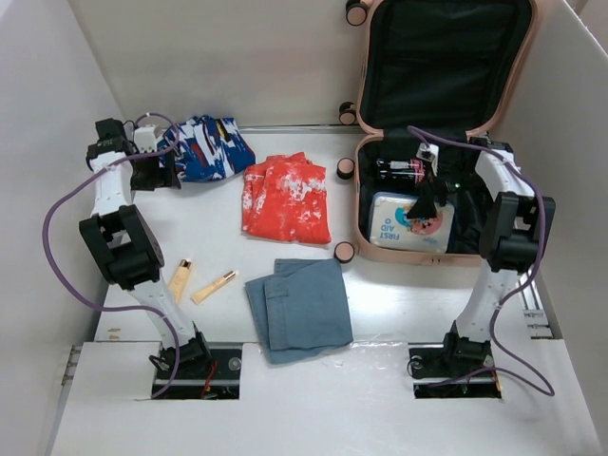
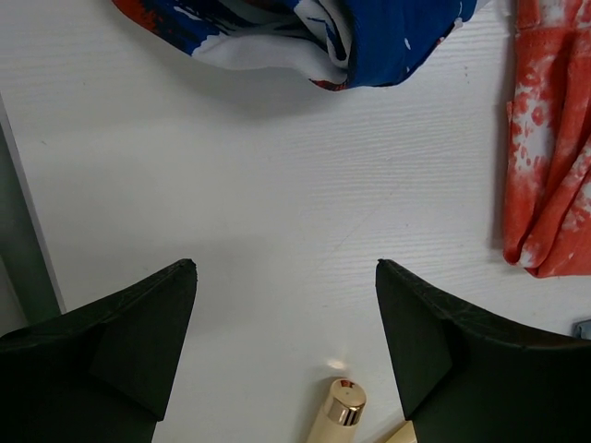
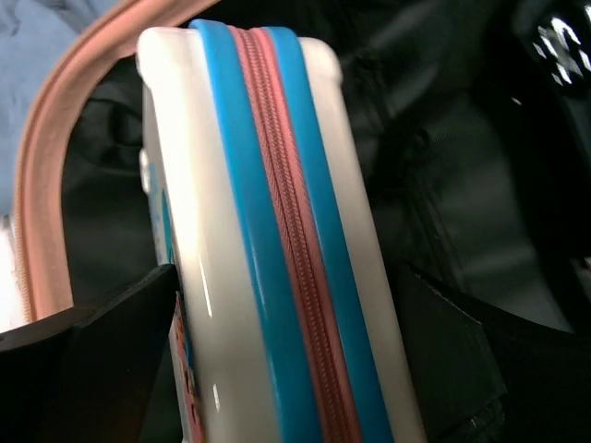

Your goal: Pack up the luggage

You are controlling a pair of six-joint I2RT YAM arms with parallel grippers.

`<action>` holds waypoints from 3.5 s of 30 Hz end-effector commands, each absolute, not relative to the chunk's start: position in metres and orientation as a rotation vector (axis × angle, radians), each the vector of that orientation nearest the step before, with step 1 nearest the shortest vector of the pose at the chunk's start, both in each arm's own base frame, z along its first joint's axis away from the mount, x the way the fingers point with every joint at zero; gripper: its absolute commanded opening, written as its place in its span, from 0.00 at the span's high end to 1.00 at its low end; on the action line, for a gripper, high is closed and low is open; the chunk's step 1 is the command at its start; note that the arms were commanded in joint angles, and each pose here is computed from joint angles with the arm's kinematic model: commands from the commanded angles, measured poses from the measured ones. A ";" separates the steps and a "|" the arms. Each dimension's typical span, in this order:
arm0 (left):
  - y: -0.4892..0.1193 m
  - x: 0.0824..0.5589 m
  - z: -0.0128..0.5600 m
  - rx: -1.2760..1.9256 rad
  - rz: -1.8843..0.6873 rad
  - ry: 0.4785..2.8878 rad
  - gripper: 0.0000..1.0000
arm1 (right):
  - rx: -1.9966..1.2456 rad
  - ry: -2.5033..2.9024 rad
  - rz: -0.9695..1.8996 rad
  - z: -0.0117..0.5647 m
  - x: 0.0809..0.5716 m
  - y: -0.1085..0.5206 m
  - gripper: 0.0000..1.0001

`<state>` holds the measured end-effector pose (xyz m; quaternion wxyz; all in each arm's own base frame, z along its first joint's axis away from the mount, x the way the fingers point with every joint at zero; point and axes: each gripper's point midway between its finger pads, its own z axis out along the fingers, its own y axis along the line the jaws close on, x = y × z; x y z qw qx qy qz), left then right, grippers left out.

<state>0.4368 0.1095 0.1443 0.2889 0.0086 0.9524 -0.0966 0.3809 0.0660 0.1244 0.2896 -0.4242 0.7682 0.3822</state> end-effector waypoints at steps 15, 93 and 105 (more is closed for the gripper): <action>0.112 0.423 0.164 0.125 -0.063 2.546 0.22 | -0.326 2.034 -0.081 0.250 0.446 -0.058 0.00; -0.200 0.349 0.425 0.591 -1.295 1.598 1.00 | -0.885 0.973 1.114 0.442 0.315 0.403 0.09; -0.205 0.345 0.416 0.622 -1.289 1.616 1.00 | -0.814 1.052 1.166 0.419 0.344 0.418 0.34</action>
